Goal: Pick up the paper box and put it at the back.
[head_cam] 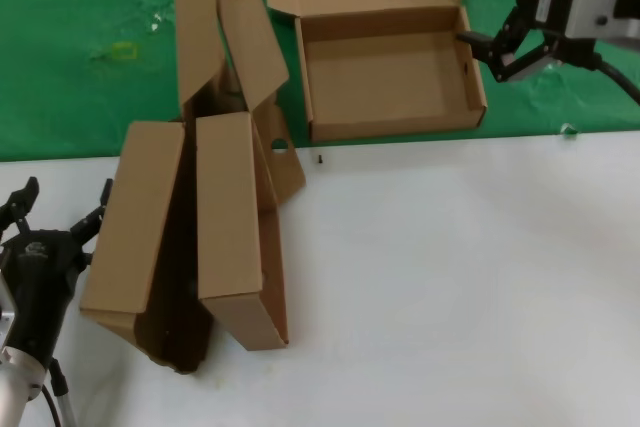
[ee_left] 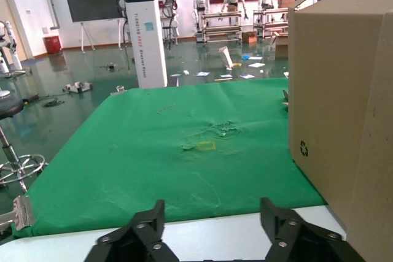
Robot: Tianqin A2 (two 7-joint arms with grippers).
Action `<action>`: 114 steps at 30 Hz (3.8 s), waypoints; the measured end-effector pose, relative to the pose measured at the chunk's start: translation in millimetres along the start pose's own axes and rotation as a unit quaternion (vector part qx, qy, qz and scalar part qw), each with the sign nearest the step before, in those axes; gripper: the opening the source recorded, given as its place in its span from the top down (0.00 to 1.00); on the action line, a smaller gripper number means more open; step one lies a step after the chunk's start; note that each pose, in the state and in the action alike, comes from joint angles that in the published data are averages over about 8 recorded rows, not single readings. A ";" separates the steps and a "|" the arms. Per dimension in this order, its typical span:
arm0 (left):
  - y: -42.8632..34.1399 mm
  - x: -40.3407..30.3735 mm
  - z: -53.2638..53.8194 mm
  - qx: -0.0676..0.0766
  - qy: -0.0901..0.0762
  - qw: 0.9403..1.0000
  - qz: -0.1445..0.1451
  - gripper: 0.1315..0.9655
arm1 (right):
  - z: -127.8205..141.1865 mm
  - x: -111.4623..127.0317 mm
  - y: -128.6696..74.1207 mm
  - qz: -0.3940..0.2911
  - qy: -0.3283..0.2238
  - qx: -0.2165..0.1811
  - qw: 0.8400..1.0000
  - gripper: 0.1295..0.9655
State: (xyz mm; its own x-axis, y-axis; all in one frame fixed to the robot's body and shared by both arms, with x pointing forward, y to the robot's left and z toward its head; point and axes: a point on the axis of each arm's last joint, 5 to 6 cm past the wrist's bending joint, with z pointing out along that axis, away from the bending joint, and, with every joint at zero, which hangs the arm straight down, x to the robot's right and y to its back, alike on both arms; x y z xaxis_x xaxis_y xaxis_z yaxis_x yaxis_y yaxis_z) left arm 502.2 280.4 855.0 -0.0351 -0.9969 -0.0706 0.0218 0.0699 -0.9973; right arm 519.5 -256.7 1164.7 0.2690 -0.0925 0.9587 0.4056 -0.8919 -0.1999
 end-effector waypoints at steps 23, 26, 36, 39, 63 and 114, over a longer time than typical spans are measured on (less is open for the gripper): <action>0.0 0.0 0.0 0.000 0.000 1.000 0.000 0.14 | 0.0 0.0 0.0 0.000 0.000 0.000 1.000 0.00; 0.0 0.0 0.0 0.000 0.000 1.000 0.000 0.09 | 0.0 0.0 0.0 0.000 0.000 0.000 1.000 0.00; 0.0 0.0 0.0 0.000 0.000 1.000 0.000 0.01 | 0.0 0.0 0.0 0.000 0.000 0.000 1.000 0.00; 0.0 0.0 0.0 0.000 0.000 1.000 0.000 0.00 | 0.0 0.0 0.0 0.000 0.000 0.000 1.000 0.00; 0.0 0.0 0.0 0.000 0.000 1.000 0.000 0.00 | 6.8 -8.1 2.3 0.019 0.001 0.024 1.000 0.00; 0.0 0.0 0.0 0.000 0.000 1.000 0.000 0.00 | 61.8 -178.4 55.9 0.432 0.151 0.116 0.882 0.00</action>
State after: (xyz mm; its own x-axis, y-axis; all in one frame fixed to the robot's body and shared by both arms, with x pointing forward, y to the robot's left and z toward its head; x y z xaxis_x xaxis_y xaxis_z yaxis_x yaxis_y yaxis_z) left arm 502.2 280.4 855.0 -0.0351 -0.9969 -0.0706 0.0218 0.0699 -0.9973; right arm 548.1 -262.7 970.0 0.3342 -0.8376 0.4321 0.3415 -0.3197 -0.8839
